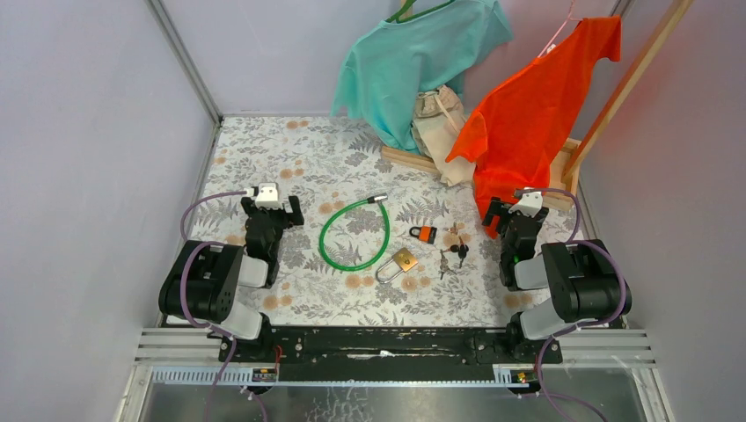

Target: Unlock with the key

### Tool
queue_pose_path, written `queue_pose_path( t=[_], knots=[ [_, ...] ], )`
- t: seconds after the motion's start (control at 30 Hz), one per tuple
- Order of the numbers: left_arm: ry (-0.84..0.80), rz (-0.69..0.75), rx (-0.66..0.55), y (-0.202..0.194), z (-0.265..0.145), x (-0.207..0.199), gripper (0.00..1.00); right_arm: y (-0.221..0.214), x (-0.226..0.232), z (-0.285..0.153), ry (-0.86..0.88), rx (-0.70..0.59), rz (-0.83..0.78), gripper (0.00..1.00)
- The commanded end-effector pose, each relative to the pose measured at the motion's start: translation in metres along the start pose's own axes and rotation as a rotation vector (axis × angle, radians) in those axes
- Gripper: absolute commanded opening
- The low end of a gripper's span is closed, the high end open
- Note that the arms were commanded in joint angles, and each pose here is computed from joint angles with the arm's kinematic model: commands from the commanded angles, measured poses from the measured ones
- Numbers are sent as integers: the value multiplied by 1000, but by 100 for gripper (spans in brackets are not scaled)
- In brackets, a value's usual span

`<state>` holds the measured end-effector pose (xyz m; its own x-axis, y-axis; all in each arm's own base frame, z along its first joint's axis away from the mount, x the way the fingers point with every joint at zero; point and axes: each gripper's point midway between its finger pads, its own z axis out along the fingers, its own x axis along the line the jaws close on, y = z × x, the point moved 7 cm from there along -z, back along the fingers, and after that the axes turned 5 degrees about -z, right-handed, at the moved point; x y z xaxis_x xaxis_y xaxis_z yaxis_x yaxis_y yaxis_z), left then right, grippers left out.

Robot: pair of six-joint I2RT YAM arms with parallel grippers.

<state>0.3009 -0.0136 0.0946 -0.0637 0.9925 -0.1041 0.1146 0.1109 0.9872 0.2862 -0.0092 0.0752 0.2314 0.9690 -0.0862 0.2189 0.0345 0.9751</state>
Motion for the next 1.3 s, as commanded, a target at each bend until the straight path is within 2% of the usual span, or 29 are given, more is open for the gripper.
queue_pose_path(
  t=[0.0, 0.37, 0.4, 0.47, 0.53, 0.67, 0.73, 0.8, 0.93, 1.1, 1.27],
  knots=[
    [24, -15, -51, 10, 5, 3, 100, 13, 0, 4, -6, -65, 29, 99],
    [22, -21, -48, 11, 6, 3, 100, 17, -8, 5, -59, -45, 67, 99],
    [30, -24, -50, 12, 6, 4, 100, 21, -7, 3, -35, -57, 49, 99],
    [70, -41, -47, 23, 11, 6, 100, 35, -9, 0, -97, -27, 33, 99],
    [74, -28, 6, 36, 16, 4, 100, 54, -9, -1, -116, 20, 56, 99],
    [24, 29, 182, 57, 24, -5, 100, 90, 1, -17, -48, 52, 244, 99],
    [20, 48, 246, 66, 25, -7, 100, 105, 1, -27, -66, -13, 450, 99],
    [29, 63, 283, 74, 26, -6, 100, 114, 0, -41, -74, 33, 546, 99],
    [11, 89, 338, 85, 26, -7, 100, 118, 26, -56, 194, 85, 489, 100],
    [-57, 70, 396, 92, 23, -14, 100, 94, 69, -84, 303, 238, 291, 99],
    [-149, 70, 470, 91, 16, -22, 100, 63, 102, -113, 372, 388, 154, 84]
  ],
)
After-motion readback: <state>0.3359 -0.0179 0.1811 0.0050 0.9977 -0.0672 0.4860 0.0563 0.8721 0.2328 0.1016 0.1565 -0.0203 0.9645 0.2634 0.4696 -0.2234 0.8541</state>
